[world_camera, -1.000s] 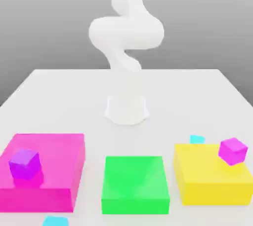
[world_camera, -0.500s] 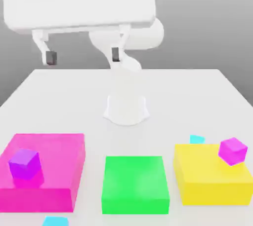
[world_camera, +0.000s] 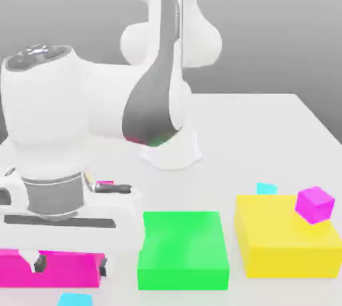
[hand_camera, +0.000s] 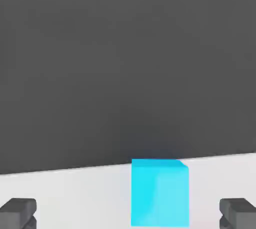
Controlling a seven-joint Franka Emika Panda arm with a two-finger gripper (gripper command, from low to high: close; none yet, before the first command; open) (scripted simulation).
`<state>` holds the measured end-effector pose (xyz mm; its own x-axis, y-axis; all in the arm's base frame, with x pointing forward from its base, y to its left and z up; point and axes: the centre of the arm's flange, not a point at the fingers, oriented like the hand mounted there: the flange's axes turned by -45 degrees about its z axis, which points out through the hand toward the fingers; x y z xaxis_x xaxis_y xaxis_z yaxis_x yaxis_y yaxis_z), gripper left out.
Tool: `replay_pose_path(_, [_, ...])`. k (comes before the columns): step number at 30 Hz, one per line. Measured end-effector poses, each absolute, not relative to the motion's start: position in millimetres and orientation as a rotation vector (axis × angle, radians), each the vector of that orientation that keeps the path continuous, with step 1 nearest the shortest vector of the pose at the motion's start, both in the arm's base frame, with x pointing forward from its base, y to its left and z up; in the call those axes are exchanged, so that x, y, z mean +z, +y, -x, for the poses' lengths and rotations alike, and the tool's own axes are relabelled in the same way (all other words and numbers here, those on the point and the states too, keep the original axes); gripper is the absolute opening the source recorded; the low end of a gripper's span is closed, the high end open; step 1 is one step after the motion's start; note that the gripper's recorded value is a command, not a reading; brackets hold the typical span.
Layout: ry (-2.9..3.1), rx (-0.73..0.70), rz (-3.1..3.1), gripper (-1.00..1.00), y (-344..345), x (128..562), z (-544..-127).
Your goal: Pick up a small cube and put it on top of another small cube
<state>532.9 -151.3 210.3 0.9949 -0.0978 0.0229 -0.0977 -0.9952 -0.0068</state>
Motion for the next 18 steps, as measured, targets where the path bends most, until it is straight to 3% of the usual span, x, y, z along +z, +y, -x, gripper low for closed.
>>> replay_pose_path(4, [0.155, -0.003, 3.138, 0.0, -156.1, 148.4, -530.7])
replay_pose_path(5, [0.156, -0.001, 3.138, -1.0, -156.2, 136.2, -530.0])
replay_pose_path(12, [0.156, 0.0, 3.138, -1.0, -156.2, 134.7, -529.8])
replay_pose_path(18, [0.194, -0.001, 3.139, -1.0, -169.1, 210.8, -519.5])
